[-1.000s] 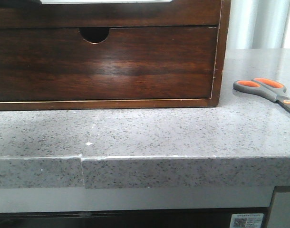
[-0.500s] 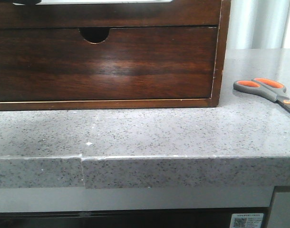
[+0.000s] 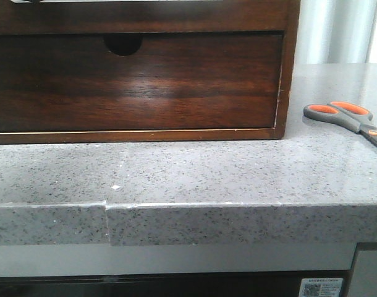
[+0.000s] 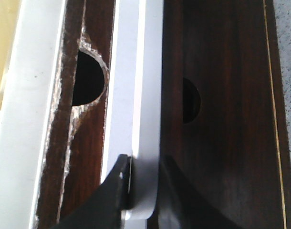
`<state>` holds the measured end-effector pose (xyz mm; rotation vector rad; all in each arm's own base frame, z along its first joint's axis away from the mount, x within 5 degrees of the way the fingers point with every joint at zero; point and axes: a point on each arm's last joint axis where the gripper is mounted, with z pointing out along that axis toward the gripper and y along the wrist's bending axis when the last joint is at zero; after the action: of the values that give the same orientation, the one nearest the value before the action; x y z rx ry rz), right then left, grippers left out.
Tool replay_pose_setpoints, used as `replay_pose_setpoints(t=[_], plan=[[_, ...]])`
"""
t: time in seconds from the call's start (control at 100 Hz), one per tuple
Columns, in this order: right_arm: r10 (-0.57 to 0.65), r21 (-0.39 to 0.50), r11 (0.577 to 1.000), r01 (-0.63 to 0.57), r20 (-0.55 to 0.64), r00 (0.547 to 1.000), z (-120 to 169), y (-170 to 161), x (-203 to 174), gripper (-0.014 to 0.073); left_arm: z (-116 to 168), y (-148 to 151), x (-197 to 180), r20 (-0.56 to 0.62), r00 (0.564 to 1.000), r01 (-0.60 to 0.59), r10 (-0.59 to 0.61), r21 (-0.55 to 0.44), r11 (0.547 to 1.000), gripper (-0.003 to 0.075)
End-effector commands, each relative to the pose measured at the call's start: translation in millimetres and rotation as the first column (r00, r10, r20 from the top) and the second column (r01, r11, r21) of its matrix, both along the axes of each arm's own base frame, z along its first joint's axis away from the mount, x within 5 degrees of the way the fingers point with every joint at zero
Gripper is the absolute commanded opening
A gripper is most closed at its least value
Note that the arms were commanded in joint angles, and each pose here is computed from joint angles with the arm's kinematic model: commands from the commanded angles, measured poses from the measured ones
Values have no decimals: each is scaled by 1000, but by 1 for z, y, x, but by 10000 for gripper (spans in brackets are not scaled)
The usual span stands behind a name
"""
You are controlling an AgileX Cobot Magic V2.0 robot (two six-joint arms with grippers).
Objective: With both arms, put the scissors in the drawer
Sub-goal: 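Pull the drawer open toward the robot with the left gripper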
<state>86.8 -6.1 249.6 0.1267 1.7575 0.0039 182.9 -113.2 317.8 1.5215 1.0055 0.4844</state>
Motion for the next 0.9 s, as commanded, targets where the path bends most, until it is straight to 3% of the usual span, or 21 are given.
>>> replay_pose_setpoints(t=[0.0,0.89], plan=[[10,-16,1000,-9,94,995,17,1,3,-48,27,-3,-13,59,996,74,-68,-108,991,-22],[9,-16,1000,-8,87,996,17,0,3,-48,1,12,-61,85,981,183,-173,-137,974,-22]])
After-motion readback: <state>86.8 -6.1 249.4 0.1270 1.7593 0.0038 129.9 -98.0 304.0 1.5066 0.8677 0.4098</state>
